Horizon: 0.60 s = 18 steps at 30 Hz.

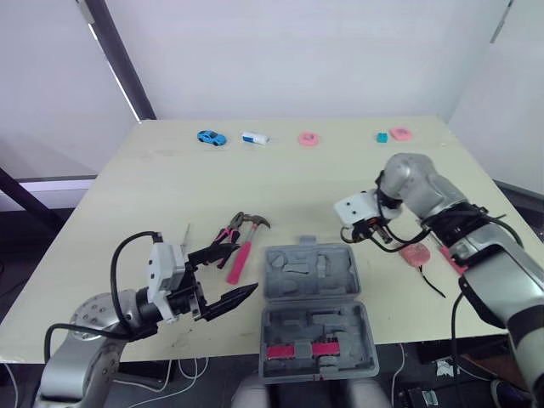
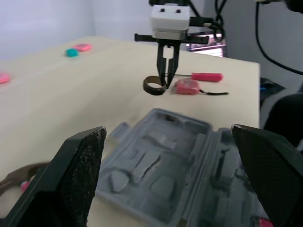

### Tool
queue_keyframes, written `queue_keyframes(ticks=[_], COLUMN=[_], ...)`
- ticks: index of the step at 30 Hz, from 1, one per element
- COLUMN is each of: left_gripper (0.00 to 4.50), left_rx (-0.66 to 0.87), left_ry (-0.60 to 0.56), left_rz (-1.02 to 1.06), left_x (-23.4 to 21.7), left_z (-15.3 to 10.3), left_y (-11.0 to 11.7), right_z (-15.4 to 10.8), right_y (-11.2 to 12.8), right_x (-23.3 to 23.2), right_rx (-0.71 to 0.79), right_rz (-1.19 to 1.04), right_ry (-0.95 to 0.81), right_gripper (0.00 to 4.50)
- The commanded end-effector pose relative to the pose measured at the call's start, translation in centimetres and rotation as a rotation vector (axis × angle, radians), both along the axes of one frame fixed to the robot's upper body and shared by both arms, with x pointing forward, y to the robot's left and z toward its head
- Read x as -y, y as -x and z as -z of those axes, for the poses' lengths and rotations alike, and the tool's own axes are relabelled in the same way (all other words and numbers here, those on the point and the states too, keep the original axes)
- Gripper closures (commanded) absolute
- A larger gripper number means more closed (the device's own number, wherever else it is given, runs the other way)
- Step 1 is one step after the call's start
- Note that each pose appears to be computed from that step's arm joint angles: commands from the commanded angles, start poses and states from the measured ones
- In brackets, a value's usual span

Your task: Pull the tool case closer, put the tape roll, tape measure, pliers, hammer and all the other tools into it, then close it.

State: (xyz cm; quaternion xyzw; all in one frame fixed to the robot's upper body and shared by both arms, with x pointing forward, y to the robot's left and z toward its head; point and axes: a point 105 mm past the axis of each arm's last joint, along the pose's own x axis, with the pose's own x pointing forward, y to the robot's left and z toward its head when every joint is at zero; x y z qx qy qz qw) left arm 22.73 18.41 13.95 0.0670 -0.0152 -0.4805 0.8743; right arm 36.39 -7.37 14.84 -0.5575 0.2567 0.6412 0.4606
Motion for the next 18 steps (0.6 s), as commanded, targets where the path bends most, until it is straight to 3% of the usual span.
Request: queue_keyframes(ticks=[1,9,18], left_gripper=[0.00,0.00,0.00], left_rx=[0.033,0.009,0.017], left_ry=[0.006,-0.001,0.017], left_rz=[-0.050,-0.193,-0.253], left_x=[-1.0,-2.9,-3.1], left_z=[-0.8,0.1,0.1], left_y=[0.5,1.8,2.2], right_z=[-1.1,-0.2,1.7], right_y=[0.4,1.4,2.8], right_x=[-2.4,-9.8,-13.4], right_rx=[0.015,-0.017,-0.031], right_rz=[-0.055,-0.104,-0.166], right_ry=[0.009,-0.043,-0.060], right_gripper=[4.49,4.49,4.49])
